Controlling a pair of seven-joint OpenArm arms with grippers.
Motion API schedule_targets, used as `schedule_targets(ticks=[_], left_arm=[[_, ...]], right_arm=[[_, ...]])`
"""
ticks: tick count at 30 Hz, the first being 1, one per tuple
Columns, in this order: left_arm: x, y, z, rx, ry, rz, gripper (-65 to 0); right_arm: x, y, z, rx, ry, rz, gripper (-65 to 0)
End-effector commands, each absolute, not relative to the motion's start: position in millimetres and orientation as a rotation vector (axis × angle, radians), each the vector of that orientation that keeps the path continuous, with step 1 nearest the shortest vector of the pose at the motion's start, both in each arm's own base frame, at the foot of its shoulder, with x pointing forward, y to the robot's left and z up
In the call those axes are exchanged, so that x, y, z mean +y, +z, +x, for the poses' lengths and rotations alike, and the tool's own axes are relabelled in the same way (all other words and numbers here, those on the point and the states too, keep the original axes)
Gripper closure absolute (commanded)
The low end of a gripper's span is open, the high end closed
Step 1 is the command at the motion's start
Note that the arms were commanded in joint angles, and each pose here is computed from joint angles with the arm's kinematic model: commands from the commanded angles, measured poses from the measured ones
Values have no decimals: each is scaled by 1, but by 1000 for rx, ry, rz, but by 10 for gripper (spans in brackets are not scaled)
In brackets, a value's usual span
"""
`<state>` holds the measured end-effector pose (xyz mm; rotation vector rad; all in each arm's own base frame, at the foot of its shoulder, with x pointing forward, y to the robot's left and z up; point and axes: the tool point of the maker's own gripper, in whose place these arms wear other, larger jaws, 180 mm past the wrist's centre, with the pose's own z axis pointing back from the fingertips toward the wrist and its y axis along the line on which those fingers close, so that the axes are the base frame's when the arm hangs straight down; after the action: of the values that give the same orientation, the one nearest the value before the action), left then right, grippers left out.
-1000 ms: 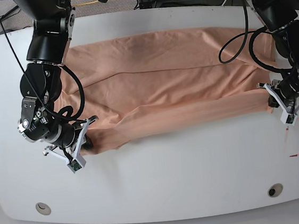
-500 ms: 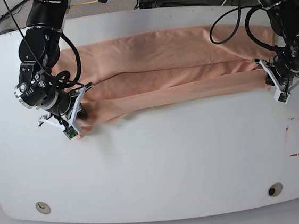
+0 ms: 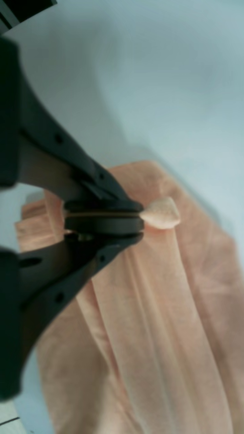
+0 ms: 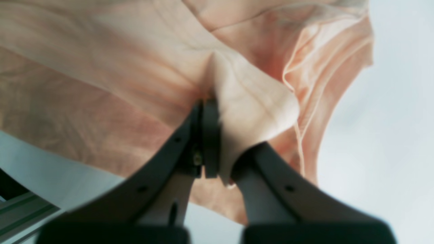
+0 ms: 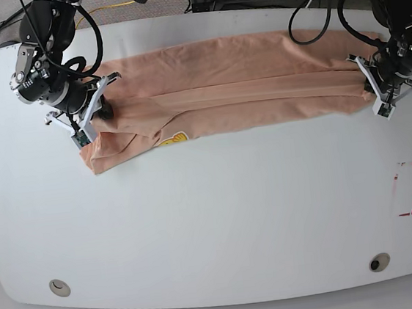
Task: Fold the T-shirt properly
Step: 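Lift the hem with both grippers and fold it over toward the collar, then lay the folded hem down and adjust both grippers along the fold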
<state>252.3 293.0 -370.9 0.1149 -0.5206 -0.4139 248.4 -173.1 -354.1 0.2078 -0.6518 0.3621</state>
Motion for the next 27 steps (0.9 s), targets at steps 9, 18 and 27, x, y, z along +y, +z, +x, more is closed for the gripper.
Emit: schedule_targets(ticks=[9, 18, 27], left_arm=[[308, -366, 248, -503, -427, 165, 0], [309, -376, 231, -397, -473, 178, -135], [304, -370, 234, -412, -489, 183, -318]], right_arm=[[-175, -353, 241, -660, 356, 207, -13], [-169, -364, 225, -623, 338, 233, -371], [-174, -335, 243, -739, 304, 237, -599]])
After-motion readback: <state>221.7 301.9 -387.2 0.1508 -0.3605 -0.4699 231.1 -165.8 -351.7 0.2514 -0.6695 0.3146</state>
